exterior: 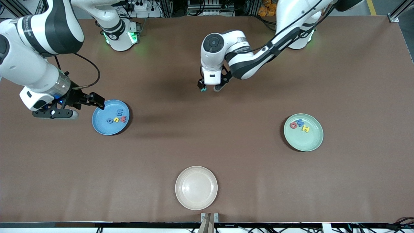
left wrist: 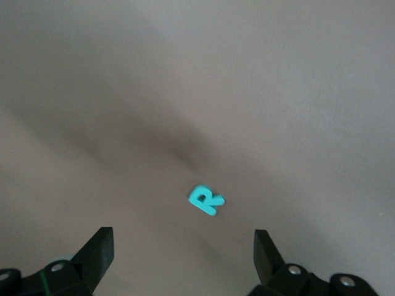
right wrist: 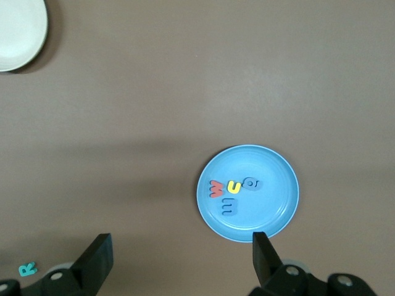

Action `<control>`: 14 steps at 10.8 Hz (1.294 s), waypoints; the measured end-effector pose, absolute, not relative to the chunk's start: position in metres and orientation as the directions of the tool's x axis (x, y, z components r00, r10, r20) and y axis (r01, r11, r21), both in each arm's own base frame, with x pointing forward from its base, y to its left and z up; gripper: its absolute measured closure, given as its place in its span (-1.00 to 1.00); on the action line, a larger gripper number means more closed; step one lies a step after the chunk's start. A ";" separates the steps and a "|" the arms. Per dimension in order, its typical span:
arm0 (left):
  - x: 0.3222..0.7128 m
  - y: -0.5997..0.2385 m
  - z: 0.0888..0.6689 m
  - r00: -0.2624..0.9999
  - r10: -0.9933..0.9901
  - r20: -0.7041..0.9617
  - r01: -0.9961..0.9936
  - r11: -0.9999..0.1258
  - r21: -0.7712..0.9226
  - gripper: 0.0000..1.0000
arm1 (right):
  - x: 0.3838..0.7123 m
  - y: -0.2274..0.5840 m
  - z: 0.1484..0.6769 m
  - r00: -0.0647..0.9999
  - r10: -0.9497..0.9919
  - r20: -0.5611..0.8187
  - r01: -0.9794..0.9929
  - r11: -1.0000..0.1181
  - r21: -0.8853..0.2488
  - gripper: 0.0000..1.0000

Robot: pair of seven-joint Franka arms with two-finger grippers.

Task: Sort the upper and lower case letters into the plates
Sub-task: 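Move the left gripper to the teal 'R' while the right gripper withdraws, then grasp the teal 'R' with the left gripper and lift it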

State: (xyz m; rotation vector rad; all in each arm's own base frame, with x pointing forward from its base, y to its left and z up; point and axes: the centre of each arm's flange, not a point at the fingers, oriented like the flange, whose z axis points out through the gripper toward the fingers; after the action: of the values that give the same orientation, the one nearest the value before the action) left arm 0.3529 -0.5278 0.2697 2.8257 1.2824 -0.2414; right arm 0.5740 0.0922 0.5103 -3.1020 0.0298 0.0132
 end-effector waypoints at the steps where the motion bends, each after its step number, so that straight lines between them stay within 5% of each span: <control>1: 0.343 -0.536 0.247 0.635 0.760 -0.140 0.765 -0.643 -0.018 -1.00 | 0.574 0.093 0.518 1.000 -0.001 -0.012 -0.002 -0.999 -0.036 -1.00; 4: 0.324 -0.547 0.198 0.628 0.767 -0.131 0.775 -0.631 0.017 -1.00 | 0.573 0.078 0.551 1.000 0.015 0.021 0.015 -1.000 -0.023 -1.00; 14: 0.325 -0.539 0.162 0.657 0.748 -0.096 0.754 -0.655 0.055 -0.98 | 0.569 0.067 0.615 0.996 0.007 0.087 0.009 -1.000 -0.023 -1.00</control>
State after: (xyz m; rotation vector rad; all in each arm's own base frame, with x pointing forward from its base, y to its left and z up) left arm 0.3255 -0.5390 0.1622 2.7766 1.2619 -0.0983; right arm 0.5687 0.0671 0.6150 -3.1149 -0.0124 -0.1358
